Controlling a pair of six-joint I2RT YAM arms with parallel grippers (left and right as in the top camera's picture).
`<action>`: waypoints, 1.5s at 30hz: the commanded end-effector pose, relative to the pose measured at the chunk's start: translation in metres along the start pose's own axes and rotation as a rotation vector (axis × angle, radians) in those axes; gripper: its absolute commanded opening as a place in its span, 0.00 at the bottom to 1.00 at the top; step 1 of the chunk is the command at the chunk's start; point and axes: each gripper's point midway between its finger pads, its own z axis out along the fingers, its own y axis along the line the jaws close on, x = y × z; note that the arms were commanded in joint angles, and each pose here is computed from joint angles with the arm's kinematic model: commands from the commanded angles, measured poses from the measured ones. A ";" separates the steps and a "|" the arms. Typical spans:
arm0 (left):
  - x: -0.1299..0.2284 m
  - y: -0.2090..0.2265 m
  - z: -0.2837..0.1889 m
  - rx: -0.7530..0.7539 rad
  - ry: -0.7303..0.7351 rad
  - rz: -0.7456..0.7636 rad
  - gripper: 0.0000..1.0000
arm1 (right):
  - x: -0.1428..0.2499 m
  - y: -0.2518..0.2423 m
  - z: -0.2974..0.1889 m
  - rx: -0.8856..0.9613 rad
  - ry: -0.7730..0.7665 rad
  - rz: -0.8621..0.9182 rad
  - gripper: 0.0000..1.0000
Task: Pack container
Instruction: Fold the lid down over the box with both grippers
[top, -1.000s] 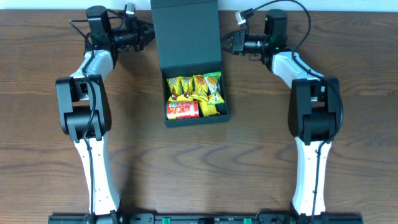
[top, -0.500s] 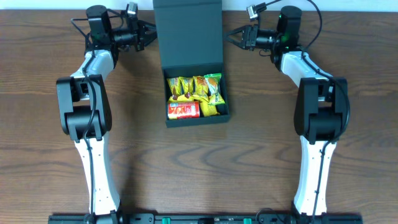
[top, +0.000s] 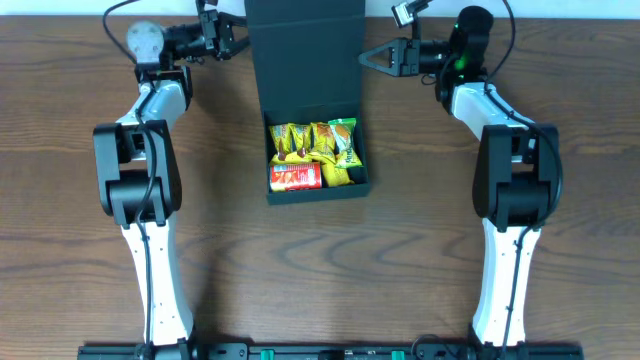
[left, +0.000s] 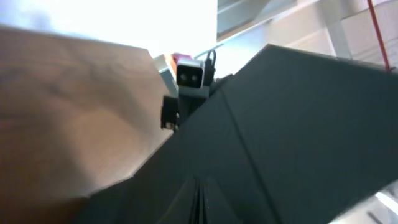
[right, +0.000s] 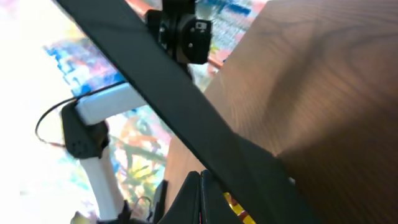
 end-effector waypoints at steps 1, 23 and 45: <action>0.008 -0.012 0.002 -0.006 0.055 -0.118 0.06 | 0.001 0.007 0.002 -0.012 0.020 0.066 0.02; 0.011 -0.015 0.003 -0.007 0.064 -0.141 0.06 | -0.069 0.047 -0.084 0.001 -0.368 0.074 0.02; 0.023 -0.023 0.025 0.012 0.109 -0.168 0.06 | -0.023 -0.027 0.027 0.097 -0.185 0.320 0.02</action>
